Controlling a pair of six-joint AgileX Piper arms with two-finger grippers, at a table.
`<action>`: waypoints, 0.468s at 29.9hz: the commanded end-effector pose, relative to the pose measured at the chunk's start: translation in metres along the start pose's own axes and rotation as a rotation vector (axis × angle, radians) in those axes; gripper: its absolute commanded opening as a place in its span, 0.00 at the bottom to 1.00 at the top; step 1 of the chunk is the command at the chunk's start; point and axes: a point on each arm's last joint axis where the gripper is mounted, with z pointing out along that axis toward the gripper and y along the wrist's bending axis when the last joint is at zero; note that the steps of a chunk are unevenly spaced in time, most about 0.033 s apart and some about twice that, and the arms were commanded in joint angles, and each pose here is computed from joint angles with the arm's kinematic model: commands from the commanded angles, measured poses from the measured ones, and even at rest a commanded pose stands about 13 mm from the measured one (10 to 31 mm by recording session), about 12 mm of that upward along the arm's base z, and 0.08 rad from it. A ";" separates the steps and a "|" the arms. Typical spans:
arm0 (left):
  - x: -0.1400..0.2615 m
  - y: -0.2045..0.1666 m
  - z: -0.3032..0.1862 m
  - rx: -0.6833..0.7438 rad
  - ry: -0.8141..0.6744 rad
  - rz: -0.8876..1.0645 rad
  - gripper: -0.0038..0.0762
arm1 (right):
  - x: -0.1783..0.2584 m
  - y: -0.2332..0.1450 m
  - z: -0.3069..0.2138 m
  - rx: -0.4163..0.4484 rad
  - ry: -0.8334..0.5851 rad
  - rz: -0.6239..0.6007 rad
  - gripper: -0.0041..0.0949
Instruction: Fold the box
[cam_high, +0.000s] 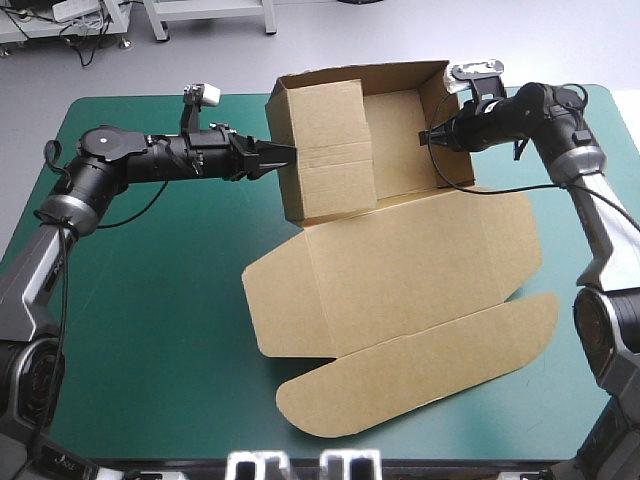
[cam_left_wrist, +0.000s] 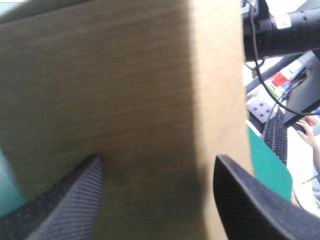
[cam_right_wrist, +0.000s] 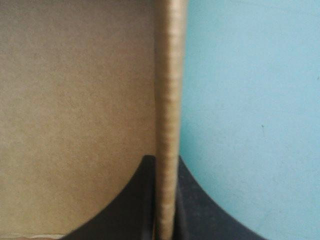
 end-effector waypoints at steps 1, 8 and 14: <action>-0.015 -0.034 -0.009 0.138 -0.074 0.026 0.63 | -0.020 0.019 -0.033 -0.065 -0.152 0.033 0.02; -0.014 -0.026 -0.007 0.047 -0.068 0.012 0.63 | -0.021 0.022 -0.032 -0.082 -0.156 0.038 0.02; -0.015 -0.020 0.007 -0.161 -0.098 0.003 0.63 | -0.020 0.030 -0.031 -0.082 -0.150 0.020 0.03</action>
